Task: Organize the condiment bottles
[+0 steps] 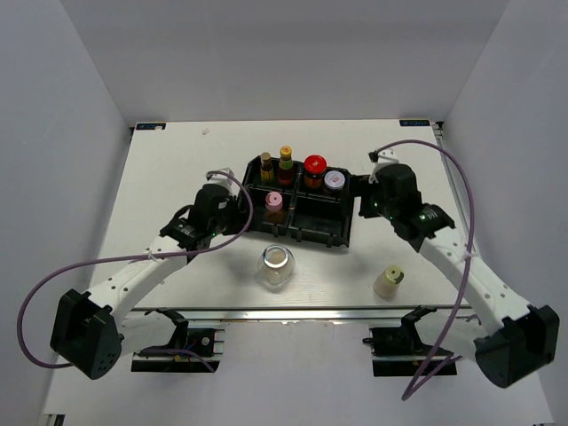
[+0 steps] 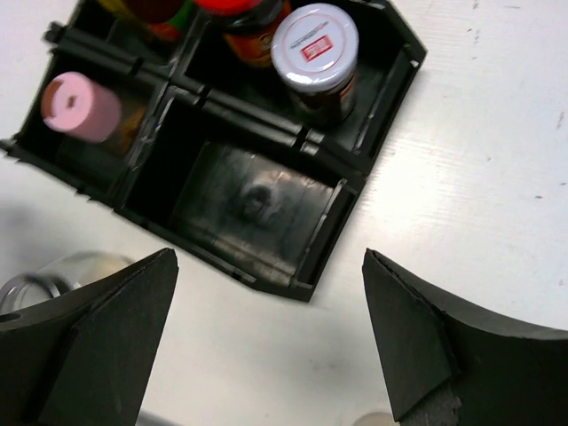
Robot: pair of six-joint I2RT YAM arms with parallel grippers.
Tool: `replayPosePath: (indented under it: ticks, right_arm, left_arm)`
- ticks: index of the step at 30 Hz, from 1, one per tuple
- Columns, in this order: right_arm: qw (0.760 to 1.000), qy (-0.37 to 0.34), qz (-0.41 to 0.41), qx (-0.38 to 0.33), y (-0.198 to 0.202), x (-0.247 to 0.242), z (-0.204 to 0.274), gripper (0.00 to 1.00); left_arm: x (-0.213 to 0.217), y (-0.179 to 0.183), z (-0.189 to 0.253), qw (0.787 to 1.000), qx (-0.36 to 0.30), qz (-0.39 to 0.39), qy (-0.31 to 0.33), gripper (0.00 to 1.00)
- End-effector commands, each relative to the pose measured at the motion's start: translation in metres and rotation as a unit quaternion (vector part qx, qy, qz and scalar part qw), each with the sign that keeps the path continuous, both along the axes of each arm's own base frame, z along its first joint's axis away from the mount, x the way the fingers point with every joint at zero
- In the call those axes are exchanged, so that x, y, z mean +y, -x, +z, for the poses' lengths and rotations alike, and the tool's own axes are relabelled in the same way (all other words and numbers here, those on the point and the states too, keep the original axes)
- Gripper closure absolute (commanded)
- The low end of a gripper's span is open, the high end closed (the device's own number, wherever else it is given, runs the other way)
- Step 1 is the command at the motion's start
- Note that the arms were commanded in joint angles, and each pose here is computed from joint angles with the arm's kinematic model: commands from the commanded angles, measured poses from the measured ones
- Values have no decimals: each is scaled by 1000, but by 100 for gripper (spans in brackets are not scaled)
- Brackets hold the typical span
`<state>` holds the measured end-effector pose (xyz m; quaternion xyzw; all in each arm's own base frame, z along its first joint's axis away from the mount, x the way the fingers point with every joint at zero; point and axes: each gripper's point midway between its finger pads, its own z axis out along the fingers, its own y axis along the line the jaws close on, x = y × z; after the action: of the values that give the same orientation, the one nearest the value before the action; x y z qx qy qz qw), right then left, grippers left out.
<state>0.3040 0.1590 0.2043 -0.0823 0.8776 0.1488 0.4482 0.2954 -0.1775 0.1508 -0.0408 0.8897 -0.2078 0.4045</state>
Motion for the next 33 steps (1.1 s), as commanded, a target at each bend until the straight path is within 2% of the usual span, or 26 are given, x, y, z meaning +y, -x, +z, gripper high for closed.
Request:
replayPosePath:
  ticks: [1, 8, 14, 23, 26, 33]
  right_arm:
    - [998, -49, 30, -27, 17, 8, 22, 11]
    - [998, -45, 32, -42, 29, 0, 25, 11]
    - [1000, -18, -12, -21, 31, -18, 12, 11]
    - [999, -10, -26, -27, 36, -27, 9, 11]
    - [999, -9, -26, -28, 36, -28, 9, 11]
    - [999, -6, -27, -28, 35, -29, 7, 11]
  left_arm:
    - [-13, 14, -3, 1000, 8, -23, -14, 2]
    - [-42, 42, 4, 995, -3, -103, 12, 2]
    - [-71, 74, -6, 983, 18, -172, -54, 2]
    - [-69, 86, -36, 969, 49, -180, -165, 2]
    - [-66, 88, -39, 964, 52, -178, -188, 2]
    - [-76, 94, -41, 957, 52, -210, -192, 2]
